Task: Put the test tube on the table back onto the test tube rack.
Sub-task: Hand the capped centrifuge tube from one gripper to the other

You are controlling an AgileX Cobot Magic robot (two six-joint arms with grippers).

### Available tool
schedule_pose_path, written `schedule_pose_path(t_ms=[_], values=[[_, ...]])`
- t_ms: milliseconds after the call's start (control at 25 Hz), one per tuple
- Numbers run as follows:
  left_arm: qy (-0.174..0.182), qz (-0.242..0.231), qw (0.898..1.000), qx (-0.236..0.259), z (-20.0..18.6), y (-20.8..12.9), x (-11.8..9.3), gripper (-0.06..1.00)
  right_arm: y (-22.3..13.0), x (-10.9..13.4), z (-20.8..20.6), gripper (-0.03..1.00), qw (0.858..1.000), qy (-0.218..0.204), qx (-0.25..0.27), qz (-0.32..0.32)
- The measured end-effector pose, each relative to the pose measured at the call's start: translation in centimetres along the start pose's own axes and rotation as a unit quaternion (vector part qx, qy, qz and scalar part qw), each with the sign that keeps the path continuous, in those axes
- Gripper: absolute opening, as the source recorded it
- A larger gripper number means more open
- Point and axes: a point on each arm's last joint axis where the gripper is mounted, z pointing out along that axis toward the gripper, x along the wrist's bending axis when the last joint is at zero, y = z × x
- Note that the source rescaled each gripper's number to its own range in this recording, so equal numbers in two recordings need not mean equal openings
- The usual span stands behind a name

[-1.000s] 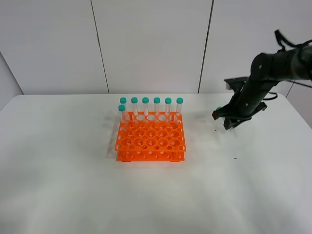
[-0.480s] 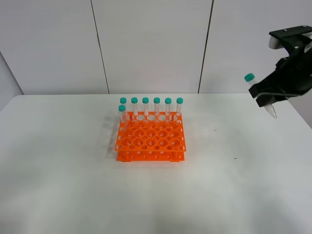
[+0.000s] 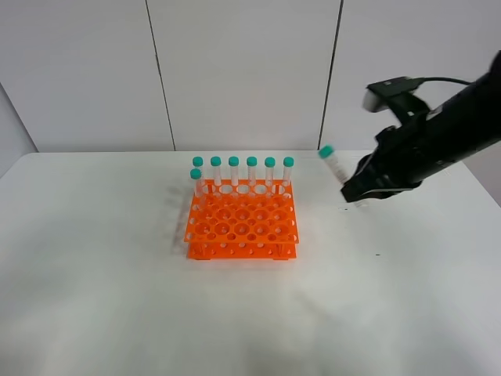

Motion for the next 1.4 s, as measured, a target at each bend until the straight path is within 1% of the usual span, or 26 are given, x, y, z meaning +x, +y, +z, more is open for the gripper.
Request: schedule_pose_path(t_ms=[120, 200, 320, 400, 440, 520, 600, 680, 720, 800, 840, 920, 960, 1000, 1040, 1080, 1120, 1160, 1240, 1280, 1320, 1400], values=[[0.0, 0.0, 1.0, 0.0, 0.0, 0.0, 0.0, 0.93, 1.6, 2.6, 2.1, 0.03, 0.999, 0.033, 0.002, -0.04], [0.0, 0.0, 1.0, 0.0, 0.0, 0.0, 0.0, 0.93, 2.5, 3.4, 3.1, 0.03, 0.996, 0.046, -0.013, -0.076], [0.0, 0.0, 1.0, -0.001, 0.0, 0.0, 0.0, 0.93, 2.9, 3.8, 4.9, 0.03, 0.99, 0.08, -0.019, -0.113], [-0.003, -0.001, 1.0, -0.018, -0.4, 0.5, -0.1, 0.93, 2.9, 4.0, 5.9, 0.03, 0.987, 0.102, -0.023, -0.124], [-0.009, -0.004, 0.999, -0.031, -0.8, 1.2, -0.2, 0.93, 2.9, 4.1, 6.2, 0.03, 0.985, 0.113, -0.026, -0.127], [-0.034, -0.015, 0.997, -0.062, -1.4, 3.2, -0.6, 0.93, 3.1, 4.4, 6.4, 0.03, 0.981, 0.13, -0.037, -0.138], [-0.073, -0.038, 0.993, -0.084, -1.3, 5.8, -1.3, 0.93, 3.2, 4.9, 6.3, 0.03, 0.976, 0.144, -0.047, -0.157], [-0.1, -0.057, 0.99, -0.084, 0.0, 8.0, -1.7, 0.93, 3.2, 5.3, 6.3, 0.03, 0.972, 0.159, -0.052, -0.164], [-0.117, -0.072, 0.988, -0.069, 1.4, 9.1, -1.9, 0.93, 3.3, 5.4, 6.2, 0.03, 0.971, 0.164, -0.056, -0.162], [-0.143, -0.08, 0.985, -0.049, 3.6, 10.6, -2.3, 0.93, 3.4, 5.5, 6.2, 0.03, 0.971, 0.171, -0.06, -0.157], [-0.16, -0.089, 0.983, -0.034, 5.2, 11.4, -2.6, 0.93, 3.4, 5.5, 6.2, 0.03, 0.971, 0.174, -0.061, -0.154], [-0.202, -0.116, 0.973, -0.006, 8.3, 12.7, -3.2, 0.93, 3.5, 5.6, 6.1, 0.03, 0.97, 0.181, -0.065, -0.146], [-0.219, -0.121, 0.968, 0.004, 9.8, 13.2, -3.5, 0.93, 3.5, 5.7, 6.1, 0.03, 0.97, 0.183, -0.067, -0.143], [-0.242, -0.138, 0.96, 0.007, 11.0, 13.6, -3.9, 0.93, 3.5, 5.7, 6.1, 0.03, 0.97, 0.184, -0.068, -0.141], [-0.266, -0.146, 0.953, 0.011, 12.3, 14.0, -4.3, 0.93, 3.5, 5.7, 6.1, 0.03, 0.97, 0.185, -0.069, -0.14], [-0.286, -0.143, 0.947, 0.014, 13.6, 14.2, -4.7, 0.93, 3.5, 5.7, 6.1, 0.03, 0.97, 0.185, -0.069, -0.139], [-0.309, -0.146, 0.94, 0.007, 14.5, 14.5, -5.2, 0.93, 3.6, 5.7, 6.1, 0.03, 0.97, 0.186, -0.07, -0.138], [-0.333, -0.167, 0.928, 0.007, 15.6, 14.8, -5.8, 0.93, 3.6, 5.7, 6.1, 0.03, 0.97, 0.186, -0.07, -0.138], [-0.36, -0.161, 0.919, -0.006, 17.0, 15.0, -6.8, 0.93, 3.6, 5.7, 6.1, 0.03, 0.97, 0.186, -0.07, -0.138], [-0.373, -0.172, 0.912, -0.007, 17.8, 15.0, -7.5, 0.93, 3.6, 5.7, 6.1, 0.03, 0.97, 0.186, -0.07, -0.138], [-0.386, -0.168, 0.907, -0.006, 18.4, 14.9, -8.4, 0.93, 3.6, 5.7, 6.0, 0.03, 0.97, 0.186, -0.07, -0.137], [-0.399, -0.15, 0.904, 0.004, 19.5, 14.7, -9.7, 0.93, 3.6, 5.7, 6.0, 0.03, 0.97, 0.186, -0.07, -0.137]])
